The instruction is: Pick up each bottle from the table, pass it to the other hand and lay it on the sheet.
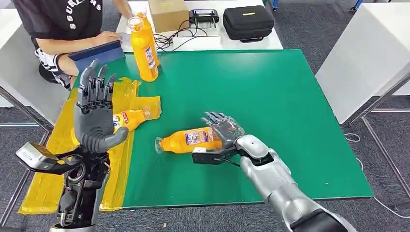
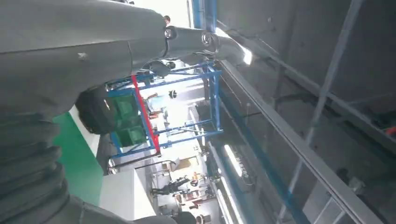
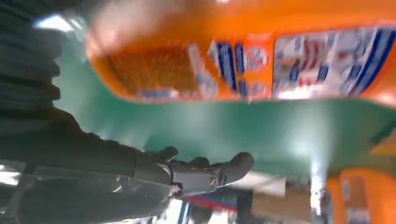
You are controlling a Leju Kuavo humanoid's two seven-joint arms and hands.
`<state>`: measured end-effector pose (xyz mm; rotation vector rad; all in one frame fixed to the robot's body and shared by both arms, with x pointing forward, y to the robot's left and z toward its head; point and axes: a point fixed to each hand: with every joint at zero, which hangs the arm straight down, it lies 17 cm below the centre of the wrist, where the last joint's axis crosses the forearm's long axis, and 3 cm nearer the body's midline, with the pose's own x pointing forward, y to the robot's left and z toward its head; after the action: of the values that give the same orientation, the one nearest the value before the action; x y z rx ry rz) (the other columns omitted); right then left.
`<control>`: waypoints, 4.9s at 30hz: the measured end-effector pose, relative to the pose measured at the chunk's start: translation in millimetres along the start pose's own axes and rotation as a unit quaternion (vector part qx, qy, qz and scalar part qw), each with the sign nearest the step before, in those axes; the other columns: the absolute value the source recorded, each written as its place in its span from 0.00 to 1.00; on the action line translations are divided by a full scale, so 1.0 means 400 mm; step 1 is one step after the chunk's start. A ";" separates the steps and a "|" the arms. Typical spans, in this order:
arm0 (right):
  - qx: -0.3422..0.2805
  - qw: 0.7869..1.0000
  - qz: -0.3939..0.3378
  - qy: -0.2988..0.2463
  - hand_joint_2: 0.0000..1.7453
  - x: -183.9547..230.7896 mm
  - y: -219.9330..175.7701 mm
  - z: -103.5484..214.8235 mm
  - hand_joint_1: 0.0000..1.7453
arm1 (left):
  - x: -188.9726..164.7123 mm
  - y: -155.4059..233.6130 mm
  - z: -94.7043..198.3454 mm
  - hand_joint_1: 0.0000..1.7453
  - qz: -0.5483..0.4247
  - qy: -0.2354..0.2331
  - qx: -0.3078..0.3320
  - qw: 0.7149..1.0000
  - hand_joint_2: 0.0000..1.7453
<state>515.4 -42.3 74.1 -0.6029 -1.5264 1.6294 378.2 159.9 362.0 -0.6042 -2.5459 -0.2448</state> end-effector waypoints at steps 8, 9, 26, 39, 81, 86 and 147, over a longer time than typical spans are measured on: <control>0.063 0.997 -0.034 0.024 1.00 -0.046 0.074 0.012 0.00 | 0.006 -0.009 -0.017 0.00 0.006 -0.009 -0.001 1.000 1.00; 0.069 0.997 -0.037 0.027 1.00 -0.050 0.082 0.014 0.00 | 0.006 -0.009 -0.017 0.00 0.006 -0.009 -0.001 1.000 1.00; 0.087 0.990 -0.064 0.094 1.00 -0.125 0.109 0.025 1.00 | 0.130 -0.108 -0.074 0.00 -0.016 -0.077 -0.039 0.996 1.00; -0.245 0.942 -0.216 0.069 1.00 -0.110 -0.162 0.043 1.00 | 0.114 -0.112 -0.037 0.00 -0.060 -0.055 -0.016 0.997 1.00; -0.529 0.764 -0.370 -0.010 1.00 -0.036 -0.433 0.313 1.00 | -0.204 -0.151 0.074 0.00 -0.006 0.153 -0.037 0.987 1.00; -0.454 0.798 -0.380 -0.115 1.00 0.192 -0.405 0.197 1.00 | -0.251 -0.063 0.038 0.00 0.090 0.174 0.041 0.980 1.00; -0.545 0.803 -0.230 -0.068 1.00 0.120 -0.534 0.253 1.00 | -0.302 0.001 0.117 0.00 0.092 0.214 0.092 0.968 1.00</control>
<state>457.5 -74.5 305.8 -0.6064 -2.4385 0.2975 451.3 128.5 259.6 -0.6333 -2.0543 -0.0615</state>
